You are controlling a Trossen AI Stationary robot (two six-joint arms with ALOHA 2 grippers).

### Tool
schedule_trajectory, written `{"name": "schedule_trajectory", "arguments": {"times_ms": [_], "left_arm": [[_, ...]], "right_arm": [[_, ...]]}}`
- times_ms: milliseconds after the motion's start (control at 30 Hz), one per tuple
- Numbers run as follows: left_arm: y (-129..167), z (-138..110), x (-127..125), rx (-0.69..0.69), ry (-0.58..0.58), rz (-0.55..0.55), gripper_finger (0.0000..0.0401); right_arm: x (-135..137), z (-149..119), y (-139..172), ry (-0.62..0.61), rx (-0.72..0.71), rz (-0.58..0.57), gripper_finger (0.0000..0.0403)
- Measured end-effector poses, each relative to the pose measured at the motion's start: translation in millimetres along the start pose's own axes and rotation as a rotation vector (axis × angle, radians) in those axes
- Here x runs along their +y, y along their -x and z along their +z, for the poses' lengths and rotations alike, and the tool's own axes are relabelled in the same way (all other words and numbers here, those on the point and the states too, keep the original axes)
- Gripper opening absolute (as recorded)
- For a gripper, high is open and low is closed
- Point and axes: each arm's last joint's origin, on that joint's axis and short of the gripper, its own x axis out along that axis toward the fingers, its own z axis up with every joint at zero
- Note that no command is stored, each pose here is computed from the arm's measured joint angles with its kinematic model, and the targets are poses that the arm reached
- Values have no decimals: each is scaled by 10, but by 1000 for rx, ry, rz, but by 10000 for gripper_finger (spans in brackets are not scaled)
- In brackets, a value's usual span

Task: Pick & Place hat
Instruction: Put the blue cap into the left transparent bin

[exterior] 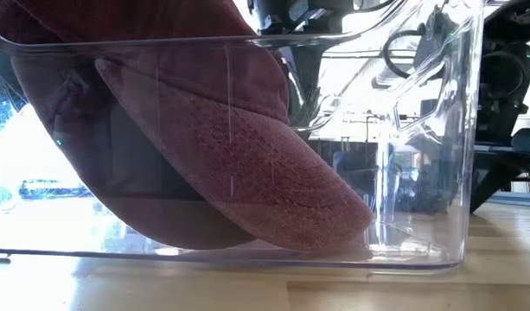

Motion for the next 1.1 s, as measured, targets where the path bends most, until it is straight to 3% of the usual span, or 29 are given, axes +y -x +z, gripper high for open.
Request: {"name": "schedule_trajectory", "arguments": {"times_ms": [133, 200, 400, 633, 900, 1100], "left_arm": [[-9, 78, 28, -47, 19, -22, 240], [-14, 109, 47, -63, 27, -28, 240], [-9, 178, 44, -149, 2, -2, 240], [197, 270, -34, -311, -275, -59, 240], [293, 373, 16, -366, -436, -60, 240], [679, 474, 20, -491, -539, -68, 240]], "right_arm": [[-30, 102, 66, 3, -15, -3, 41], [-46, 173, 191, 7, -35, 8, 13], [-105, 320, 743, -74, -190, 158, 17], [-198, 259, 1168, -179, -378, 326, 17], [-253, 152, 1379, -296, -305, 410, 12], [-399, 154, 1537, -337, -352, 383, 6]]}}
